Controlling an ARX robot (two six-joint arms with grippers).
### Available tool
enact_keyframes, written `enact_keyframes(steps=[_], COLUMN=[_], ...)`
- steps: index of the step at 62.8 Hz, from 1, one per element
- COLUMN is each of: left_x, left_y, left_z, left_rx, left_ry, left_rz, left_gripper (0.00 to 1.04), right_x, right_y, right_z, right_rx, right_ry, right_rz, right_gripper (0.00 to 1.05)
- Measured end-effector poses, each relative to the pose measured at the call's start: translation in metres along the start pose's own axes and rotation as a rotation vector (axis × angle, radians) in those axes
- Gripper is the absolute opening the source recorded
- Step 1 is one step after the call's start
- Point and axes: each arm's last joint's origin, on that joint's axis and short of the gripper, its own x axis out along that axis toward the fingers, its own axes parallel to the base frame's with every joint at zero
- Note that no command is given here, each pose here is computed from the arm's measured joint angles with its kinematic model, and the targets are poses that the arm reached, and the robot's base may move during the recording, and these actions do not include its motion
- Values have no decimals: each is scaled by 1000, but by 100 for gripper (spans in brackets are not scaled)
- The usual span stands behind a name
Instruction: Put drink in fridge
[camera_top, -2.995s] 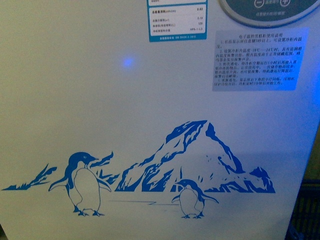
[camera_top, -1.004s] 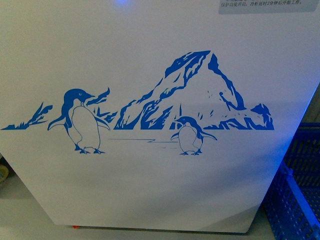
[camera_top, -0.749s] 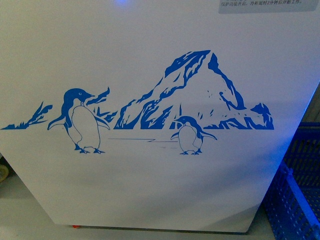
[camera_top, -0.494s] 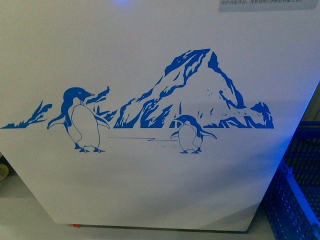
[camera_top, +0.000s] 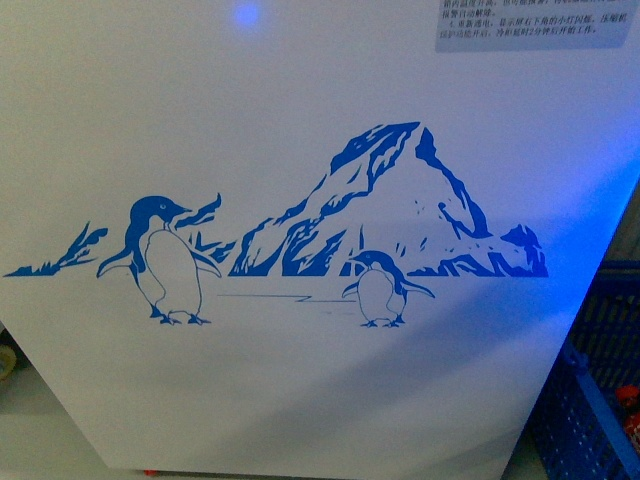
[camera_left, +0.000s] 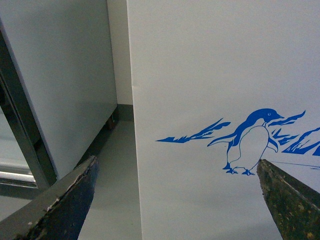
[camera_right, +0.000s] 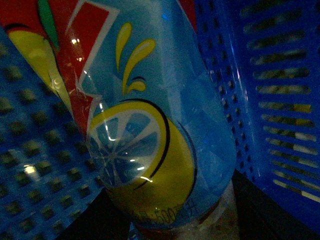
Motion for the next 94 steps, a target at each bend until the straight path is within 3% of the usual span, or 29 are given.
enact_keyframes(steps=[15, 36, 45, 56, 61, 72, 94], left_x=[0, 0, 0, 0, 0, 0, 0], left_y=[0, 0, 0, 0, 0, 0, 0], left_z=[0, 0, 0, 0, 0, 0, 0], left_rx=[0, 0, 0, 0, 0, 0, 0], left_ry=[0, 0, 0, 0, 0, 0, 0], left_rz=[0, 0, 0, 0, 0, 0, 0], left_gripper=[97, 97, 97, 97, 97, 97, 97], right_x=[-64, -180, -249, -317, -364, -425, -441], right_y=[-21, -89, -130, -163, -182, -213, -234], right_z=[28, 44, 48, 58, 60, 37, -23], right_rx=[31, 123, 210, 283, 314, 390, 474], right_ry=[-117, -308, -470, -658, -817, -1079, -1128], right_rz=[90, 244, 369, 508, 586, 630, 626], right_gripper=[44, 43, 43, 43, 43, 43, 43])
